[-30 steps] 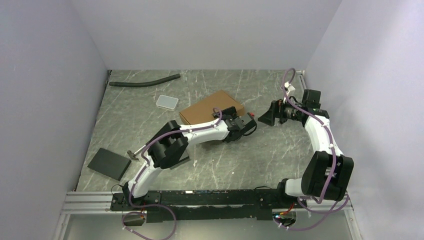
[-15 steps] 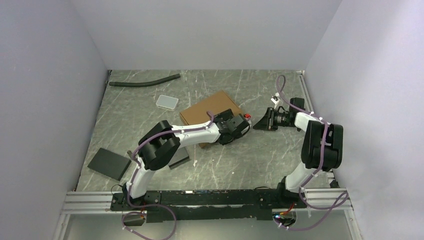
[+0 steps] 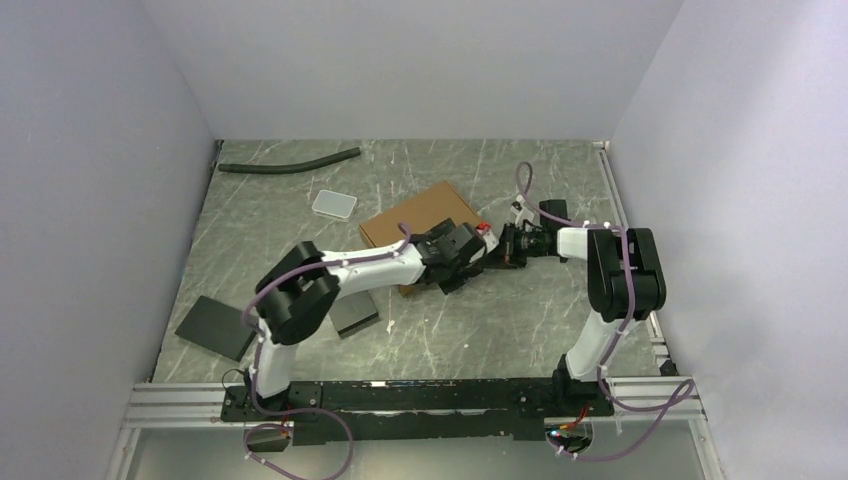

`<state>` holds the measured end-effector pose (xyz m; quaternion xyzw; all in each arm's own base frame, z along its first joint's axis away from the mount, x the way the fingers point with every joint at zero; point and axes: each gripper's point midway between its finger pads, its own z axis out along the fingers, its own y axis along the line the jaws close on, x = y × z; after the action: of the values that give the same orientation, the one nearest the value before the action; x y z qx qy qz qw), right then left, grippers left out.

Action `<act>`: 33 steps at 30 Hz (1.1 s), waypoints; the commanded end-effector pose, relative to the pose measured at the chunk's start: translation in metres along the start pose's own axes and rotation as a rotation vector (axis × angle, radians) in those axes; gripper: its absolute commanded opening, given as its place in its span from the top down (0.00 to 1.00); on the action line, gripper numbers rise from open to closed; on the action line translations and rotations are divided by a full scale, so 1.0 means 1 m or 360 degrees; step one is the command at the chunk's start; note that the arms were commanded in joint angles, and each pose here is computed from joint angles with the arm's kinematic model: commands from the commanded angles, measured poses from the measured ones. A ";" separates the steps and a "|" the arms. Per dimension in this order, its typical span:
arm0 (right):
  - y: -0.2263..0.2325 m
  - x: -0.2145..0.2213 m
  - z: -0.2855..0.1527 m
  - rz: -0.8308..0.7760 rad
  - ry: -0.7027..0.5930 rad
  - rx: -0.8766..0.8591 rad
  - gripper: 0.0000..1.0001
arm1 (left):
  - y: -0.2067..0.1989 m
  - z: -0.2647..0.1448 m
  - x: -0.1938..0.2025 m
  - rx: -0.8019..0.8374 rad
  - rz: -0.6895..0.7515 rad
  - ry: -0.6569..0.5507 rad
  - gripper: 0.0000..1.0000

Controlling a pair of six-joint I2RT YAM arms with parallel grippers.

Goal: Fold the paper box

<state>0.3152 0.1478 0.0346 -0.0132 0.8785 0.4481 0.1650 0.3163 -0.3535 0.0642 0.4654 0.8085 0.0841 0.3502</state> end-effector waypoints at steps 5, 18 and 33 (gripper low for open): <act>-0.010 -0.100 0.022 -0.0120 -0.0568 0.0297 1.00 | 0.089 -0.053 -0.016 0.0388 -0.0902 -0.0316 0.00; -0.013 -0.105 0.017 -0.0244 -0.0548 0.0208 0.97 | 0.194 0.062 0.036 0.0577 -0.1462 -0.0114 0.11; 0.015 -0.111 0.032 -0.0412 -0.0443 0.0163 0.95 | 0.112 0.036 0.018 0.1202 -0.1512 -0.0204 0.26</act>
<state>0.4112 0.1698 0.0315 -0.0223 0.8778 0.3714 0.3016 0.4438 -0.2563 0.0619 0.1334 0.8967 -0.3490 0.2373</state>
